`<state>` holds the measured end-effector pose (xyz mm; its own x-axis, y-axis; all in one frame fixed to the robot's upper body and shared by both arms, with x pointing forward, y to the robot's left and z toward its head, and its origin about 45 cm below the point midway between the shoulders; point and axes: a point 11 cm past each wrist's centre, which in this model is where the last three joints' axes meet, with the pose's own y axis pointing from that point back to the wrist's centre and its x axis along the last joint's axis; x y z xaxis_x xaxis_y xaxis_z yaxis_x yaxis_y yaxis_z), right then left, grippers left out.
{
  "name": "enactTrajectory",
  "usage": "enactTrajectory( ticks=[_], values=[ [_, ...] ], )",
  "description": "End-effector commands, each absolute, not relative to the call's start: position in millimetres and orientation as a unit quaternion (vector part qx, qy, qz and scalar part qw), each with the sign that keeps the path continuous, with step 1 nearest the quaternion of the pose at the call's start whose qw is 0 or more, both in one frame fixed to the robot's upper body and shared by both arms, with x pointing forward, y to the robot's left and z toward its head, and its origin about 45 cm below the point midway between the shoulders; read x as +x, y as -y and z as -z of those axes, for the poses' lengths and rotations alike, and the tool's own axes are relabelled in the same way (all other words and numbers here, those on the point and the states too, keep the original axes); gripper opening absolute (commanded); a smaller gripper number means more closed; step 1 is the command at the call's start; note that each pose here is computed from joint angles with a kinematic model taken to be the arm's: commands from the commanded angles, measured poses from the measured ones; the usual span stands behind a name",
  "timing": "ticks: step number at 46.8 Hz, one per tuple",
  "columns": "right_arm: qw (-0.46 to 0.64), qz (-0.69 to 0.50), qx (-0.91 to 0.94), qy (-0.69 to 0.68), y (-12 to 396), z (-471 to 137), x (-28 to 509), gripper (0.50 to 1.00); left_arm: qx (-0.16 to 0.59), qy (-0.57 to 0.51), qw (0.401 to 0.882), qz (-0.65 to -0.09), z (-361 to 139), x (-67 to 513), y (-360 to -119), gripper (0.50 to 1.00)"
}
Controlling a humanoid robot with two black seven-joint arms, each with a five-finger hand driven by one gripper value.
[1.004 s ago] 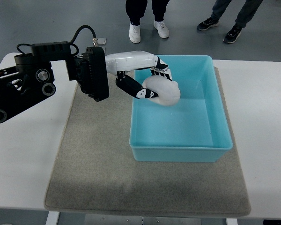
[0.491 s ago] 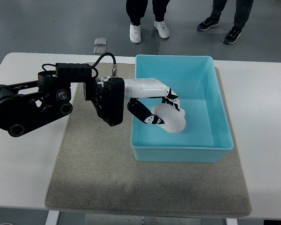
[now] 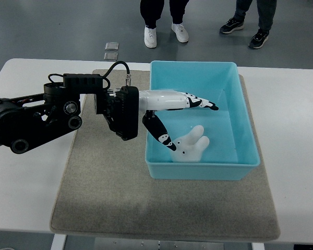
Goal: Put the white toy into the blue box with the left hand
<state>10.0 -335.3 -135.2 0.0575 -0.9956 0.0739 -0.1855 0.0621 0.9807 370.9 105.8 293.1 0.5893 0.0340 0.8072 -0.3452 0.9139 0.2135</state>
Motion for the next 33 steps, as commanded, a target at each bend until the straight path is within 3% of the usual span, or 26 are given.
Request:
enactTrajectory(
  ticks=[1,12,21,25,33],
  values=[
    [0.485,0.418,0.543,0.544,335.4,135.2,10.0,0.936,0.146,0.402,0.889,-0.163,-300.5,380.9,-113.7,0.994],
    [0.484,0.418,0.542,0.545,335.4,135.2,10.0,0.936,0.03,0.206,0.907,-0.366,-313.3,414.6,-156.3,0.994],
    [0.484,0.418,0.543,0.544,335.2,135.2,10.0,0.936,-0.047,0.006,0.855,-0.516,-301.1,437.8,-210.4,0.994],
    [0.484,0.418,0.542,0.545,335.4,135.2,10.0,0.936,-0.073,-0.069,0.822,-0.56,-291.0,443.1,-230.2,0.994],
    [0.484,0.418,0.542,0.545,335.4,135.2,10.0,0.936,-0.102,-0.159,0.783,-0.592,-271.3,442.8,-254.2,0.994]
  ],
)
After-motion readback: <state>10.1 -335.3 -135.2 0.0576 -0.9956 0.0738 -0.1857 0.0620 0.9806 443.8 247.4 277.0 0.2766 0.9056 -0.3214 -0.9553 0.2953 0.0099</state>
